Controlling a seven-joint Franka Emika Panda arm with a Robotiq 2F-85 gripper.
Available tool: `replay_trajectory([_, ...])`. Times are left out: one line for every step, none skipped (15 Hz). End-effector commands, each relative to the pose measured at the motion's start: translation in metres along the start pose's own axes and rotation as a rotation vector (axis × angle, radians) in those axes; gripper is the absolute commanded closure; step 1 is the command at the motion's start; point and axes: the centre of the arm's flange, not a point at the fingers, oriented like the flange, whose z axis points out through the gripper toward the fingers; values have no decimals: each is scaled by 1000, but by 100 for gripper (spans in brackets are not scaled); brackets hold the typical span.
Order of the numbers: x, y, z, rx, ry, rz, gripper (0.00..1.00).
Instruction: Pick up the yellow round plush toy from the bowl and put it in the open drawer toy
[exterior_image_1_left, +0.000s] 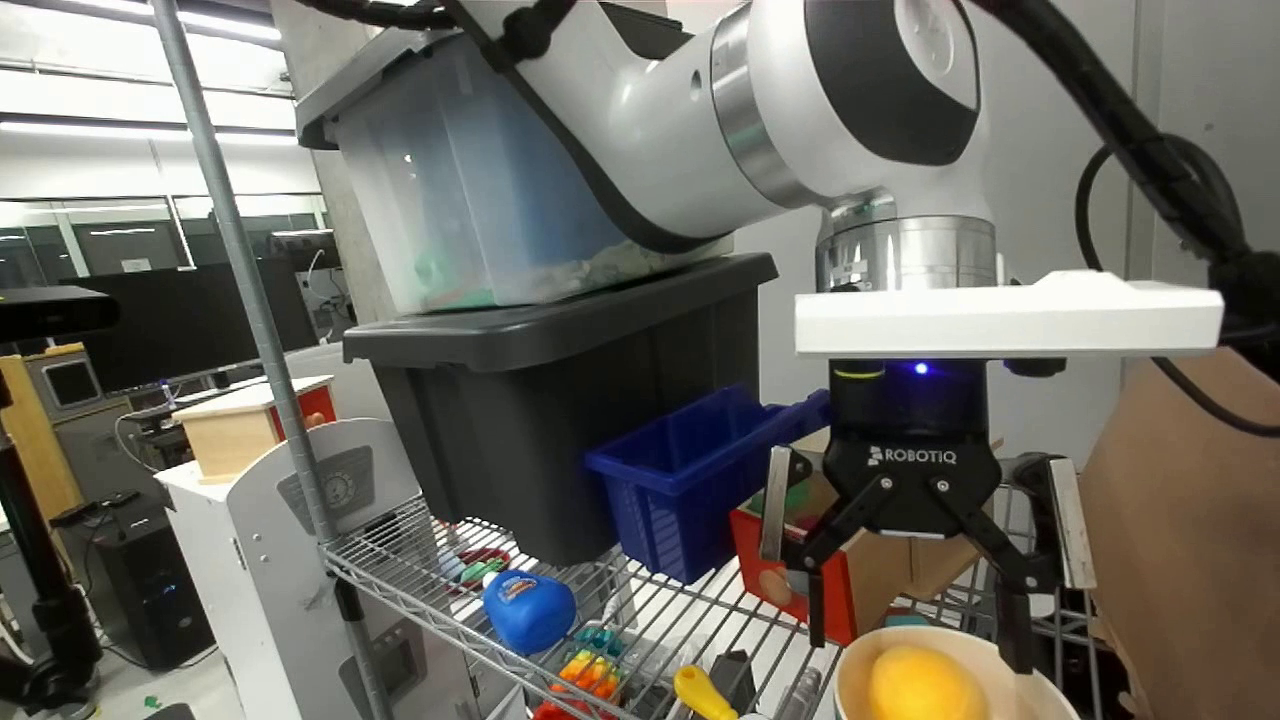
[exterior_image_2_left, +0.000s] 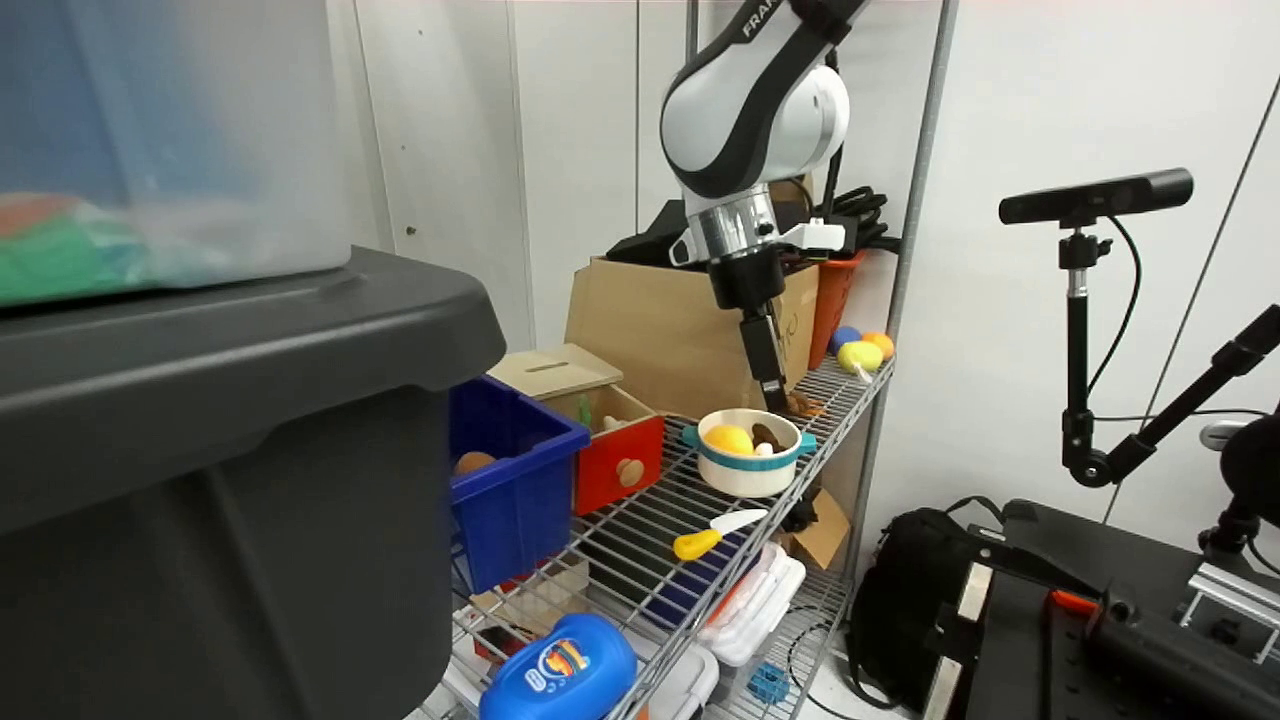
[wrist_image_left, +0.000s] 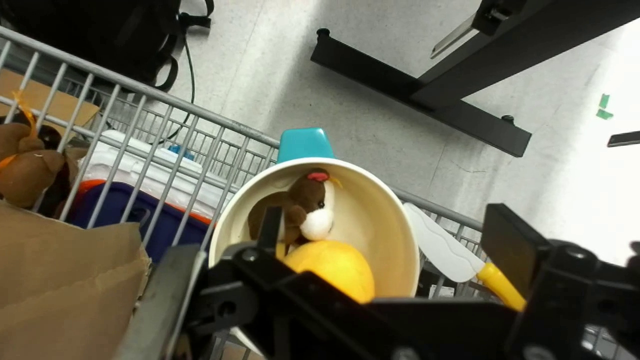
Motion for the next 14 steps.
replay_trajectory([8, 7, 2, -10, 3, -9, 0])
replay_trajectory([8, 10, 5, -8, 2, -10, 0])
replay_trajectory([8, 12, 8, -6, 1, -11, 0])
replay_trajectory([9, 15, 11, -6, -3, -13, 0])
replay_trajectory([10, 18, 15, -3, -7, -14, 0])
replay_trajectory([11, 20, 19, -1, -9, -14, 0])
replay_trajectory([12, 23, 21, 2, -12, -14, 0])
replay_trajectory([13, 26, 23, 4, -15, -15, 0])
replay_trajectory([15, 28, 24, 3, -17, -15, 0])
replay_trajectory([16, 31, 24, 4, -20, -12, 0])
replay_trajectory([18, 32, 22, 1, -21, -12, 0])
replay_trajectory([20, 34, 21, -2, -20, -11, 0])
replay_trajectory([22, 35, 19, -6, -19, -12, 0])
replay_trajectory([25, 36, 16, -10, -19, -14, 0])
